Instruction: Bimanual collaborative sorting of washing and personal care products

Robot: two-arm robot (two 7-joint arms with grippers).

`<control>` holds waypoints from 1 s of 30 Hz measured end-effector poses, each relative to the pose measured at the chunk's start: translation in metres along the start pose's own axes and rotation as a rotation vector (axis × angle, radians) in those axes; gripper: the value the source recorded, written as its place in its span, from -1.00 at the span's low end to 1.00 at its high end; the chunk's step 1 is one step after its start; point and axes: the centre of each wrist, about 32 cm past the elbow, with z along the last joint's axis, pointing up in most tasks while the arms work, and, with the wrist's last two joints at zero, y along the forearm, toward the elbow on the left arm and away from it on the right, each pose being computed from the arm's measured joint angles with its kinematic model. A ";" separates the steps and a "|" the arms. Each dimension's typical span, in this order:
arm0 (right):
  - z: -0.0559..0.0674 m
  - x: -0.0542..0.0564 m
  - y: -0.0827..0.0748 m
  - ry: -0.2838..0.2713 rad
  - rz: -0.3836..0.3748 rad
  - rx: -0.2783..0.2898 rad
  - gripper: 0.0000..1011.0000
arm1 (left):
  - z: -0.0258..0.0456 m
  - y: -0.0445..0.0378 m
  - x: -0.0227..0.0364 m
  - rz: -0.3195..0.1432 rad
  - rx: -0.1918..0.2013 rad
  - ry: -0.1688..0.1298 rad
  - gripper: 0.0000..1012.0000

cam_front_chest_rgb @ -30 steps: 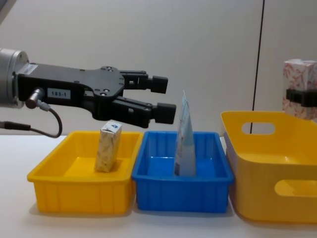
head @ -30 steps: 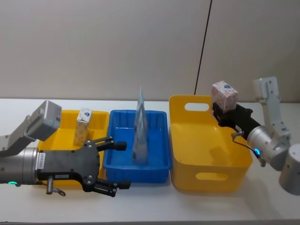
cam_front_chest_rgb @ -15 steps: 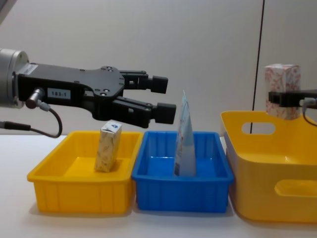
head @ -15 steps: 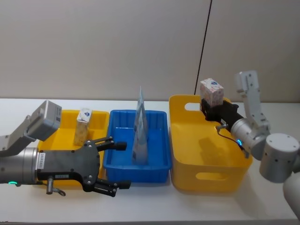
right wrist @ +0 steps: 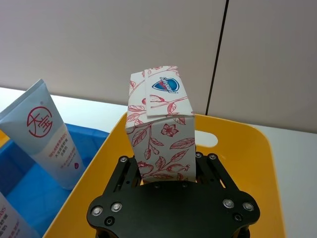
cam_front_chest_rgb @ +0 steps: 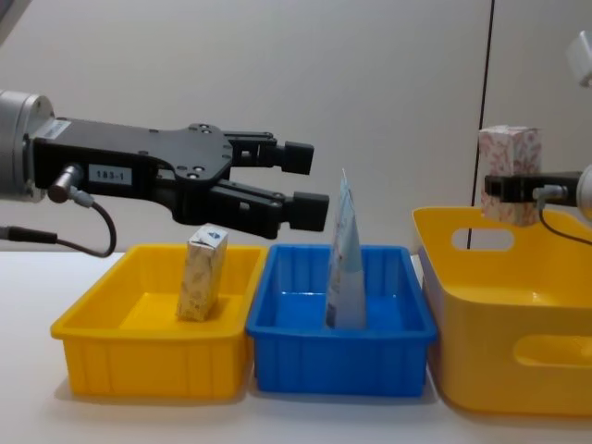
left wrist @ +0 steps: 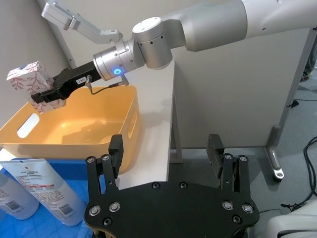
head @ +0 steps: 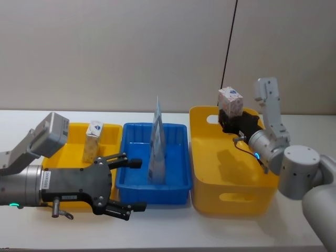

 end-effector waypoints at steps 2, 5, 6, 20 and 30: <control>-0.001 -0.003 0.003 -0.001 -0.010 -0.004 -0.28 | 0.0000 0.0000 0.0000 0.000 0.000 0.000 0.98; -0.002 -0.004 0.005 -0.004 -0.019 -0.010 -0.28 | 0.0000 0.0000 0.0000 0.000 0.000 0.000 0.98; -0.003 -0.005 0.005 -0.005 -0.023 -0.010 -0.28 | 0.0000 0.0000 0.0000 0.000 0.000 0.000 0.98; -0.010 -0.018 0.014 -0.018 -0.057 0.014 -0.08 | 0.0000 0.0000 0.0000 0.000 0.000 0.000 0.98; -0.010 -0.029 0.017 0.006 -0.064 0.050 0.57 | 0.0000 0.0000 0.0000 0.000 0.000 0.000 0.98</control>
